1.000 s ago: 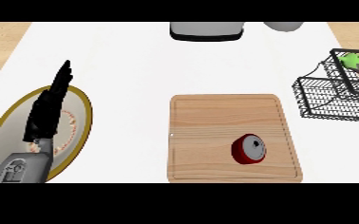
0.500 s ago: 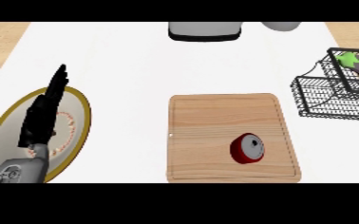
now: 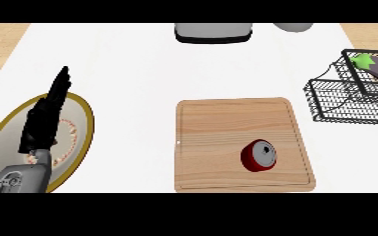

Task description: Pick the eggplant from the cutting board and place it in the tiered basket

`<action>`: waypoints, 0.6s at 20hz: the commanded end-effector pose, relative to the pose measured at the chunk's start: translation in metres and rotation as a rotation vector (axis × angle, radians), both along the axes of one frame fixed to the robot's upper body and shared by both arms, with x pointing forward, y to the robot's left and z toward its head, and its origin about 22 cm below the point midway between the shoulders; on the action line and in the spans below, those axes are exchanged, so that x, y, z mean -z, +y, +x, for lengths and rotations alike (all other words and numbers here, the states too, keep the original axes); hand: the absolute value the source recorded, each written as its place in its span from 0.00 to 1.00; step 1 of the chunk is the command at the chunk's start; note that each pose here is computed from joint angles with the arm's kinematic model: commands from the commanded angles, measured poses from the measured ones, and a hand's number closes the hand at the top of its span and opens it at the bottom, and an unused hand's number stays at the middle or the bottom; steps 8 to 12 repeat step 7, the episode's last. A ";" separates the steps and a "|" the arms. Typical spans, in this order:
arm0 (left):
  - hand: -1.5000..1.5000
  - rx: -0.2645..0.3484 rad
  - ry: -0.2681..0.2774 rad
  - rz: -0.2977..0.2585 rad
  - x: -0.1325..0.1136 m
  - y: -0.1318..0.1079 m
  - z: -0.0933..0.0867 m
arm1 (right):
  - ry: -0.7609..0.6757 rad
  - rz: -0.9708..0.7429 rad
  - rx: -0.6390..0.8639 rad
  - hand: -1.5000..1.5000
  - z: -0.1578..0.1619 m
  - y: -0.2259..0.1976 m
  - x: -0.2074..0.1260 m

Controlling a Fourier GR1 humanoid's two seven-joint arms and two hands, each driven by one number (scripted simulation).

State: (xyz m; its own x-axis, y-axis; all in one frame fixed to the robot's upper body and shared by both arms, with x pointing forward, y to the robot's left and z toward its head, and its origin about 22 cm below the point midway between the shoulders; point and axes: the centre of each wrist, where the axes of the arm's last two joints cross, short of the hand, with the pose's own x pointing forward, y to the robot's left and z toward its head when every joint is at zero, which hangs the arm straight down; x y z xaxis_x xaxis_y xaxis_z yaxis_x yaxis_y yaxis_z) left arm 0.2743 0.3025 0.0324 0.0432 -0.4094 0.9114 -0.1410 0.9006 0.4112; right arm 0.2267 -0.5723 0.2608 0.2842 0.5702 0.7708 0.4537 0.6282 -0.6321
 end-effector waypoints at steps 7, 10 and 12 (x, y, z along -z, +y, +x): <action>0.50 -0.009 -0.004 0.020 0.005 0.016 -0.006 | -0.094 0.115 -0.028 0.00 -0.108 -0.075 0.025; 0.50 -0.009 -0.004 0.020 0.005 0.016 -0.006 | -0.094 0.115 -0.028 0.00 -0.108 -0.075 0.025; 0.50 -0.009 -0.004 0.020 0.005 0.016 -0.006 | -0.094 0.115 -0.028 0.00 -0.108 -0.075 0.025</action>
